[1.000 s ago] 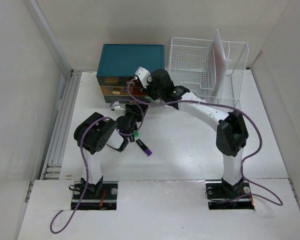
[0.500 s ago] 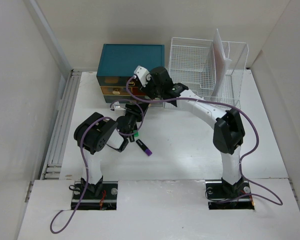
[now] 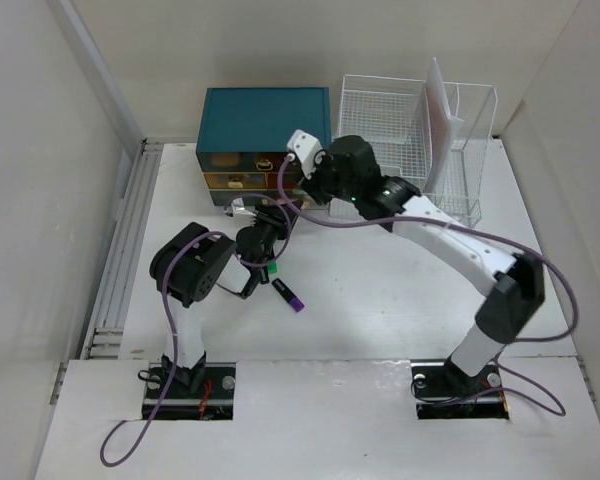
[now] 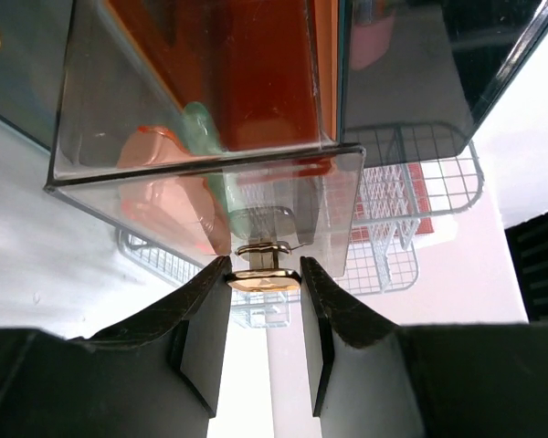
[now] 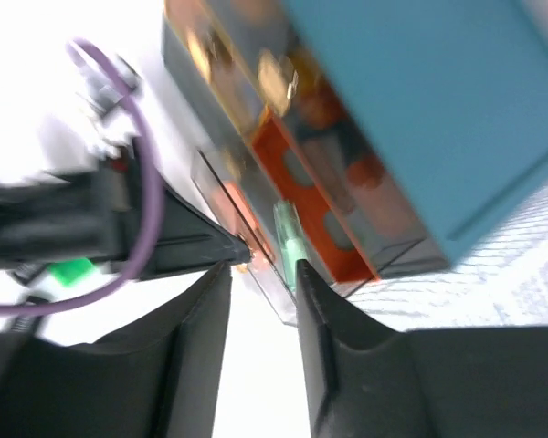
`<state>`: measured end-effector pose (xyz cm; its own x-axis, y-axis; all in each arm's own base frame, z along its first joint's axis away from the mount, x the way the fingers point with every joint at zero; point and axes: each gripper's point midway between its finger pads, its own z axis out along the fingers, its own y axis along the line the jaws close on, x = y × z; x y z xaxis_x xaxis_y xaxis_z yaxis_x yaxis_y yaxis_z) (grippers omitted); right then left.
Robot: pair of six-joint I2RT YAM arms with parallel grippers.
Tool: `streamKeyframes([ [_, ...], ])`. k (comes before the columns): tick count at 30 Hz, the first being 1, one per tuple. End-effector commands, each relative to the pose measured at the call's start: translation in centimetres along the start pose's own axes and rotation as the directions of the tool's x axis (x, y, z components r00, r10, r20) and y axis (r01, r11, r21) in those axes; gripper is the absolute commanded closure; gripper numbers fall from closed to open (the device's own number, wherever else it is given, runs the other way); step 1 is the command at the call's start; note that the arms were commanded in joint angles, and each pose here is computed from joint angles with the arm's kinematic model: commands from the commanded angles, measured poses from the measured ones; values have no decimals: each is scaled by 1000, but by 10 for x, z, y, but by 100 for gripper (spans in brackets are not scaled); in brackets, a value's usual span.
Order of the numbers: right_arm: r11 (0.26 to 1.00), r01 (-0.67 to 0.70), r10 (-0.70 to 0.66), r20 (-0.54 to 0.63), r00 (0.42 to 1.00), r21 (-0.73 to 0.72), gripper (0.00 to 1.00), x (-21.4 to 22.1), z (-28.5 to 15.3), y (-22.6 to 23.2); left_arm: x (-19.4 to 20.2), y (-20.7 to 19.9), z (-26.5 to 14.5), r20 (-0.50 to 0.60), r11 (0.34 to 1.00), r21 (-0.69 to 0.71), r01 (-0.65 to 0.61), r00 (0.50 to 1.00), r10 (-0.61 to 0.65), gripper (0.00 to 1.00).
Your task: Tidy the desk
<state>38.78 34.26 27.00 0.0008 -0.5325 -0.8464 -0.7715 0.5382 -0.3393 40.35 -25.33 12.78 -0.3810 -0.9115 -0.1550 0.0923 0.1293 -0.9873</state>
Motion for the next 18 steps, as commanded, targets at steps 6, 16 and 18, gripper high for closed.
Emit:
streamKeyframes([
  [6,998,-44,33,256,966,37,63,-66,-88,-10,0,-48,14,22,975,212,-61,998,58,100],
  [16,998,-66,60,231,971,22,63,-40,-95,-4,-22,-53,34,91,980,182,-77,994,62,100],
  [18,997,-68,60,239,969,24,63,-39,-97,-6,-28,-53,37,112,980,176,-89,991,69,100],
])
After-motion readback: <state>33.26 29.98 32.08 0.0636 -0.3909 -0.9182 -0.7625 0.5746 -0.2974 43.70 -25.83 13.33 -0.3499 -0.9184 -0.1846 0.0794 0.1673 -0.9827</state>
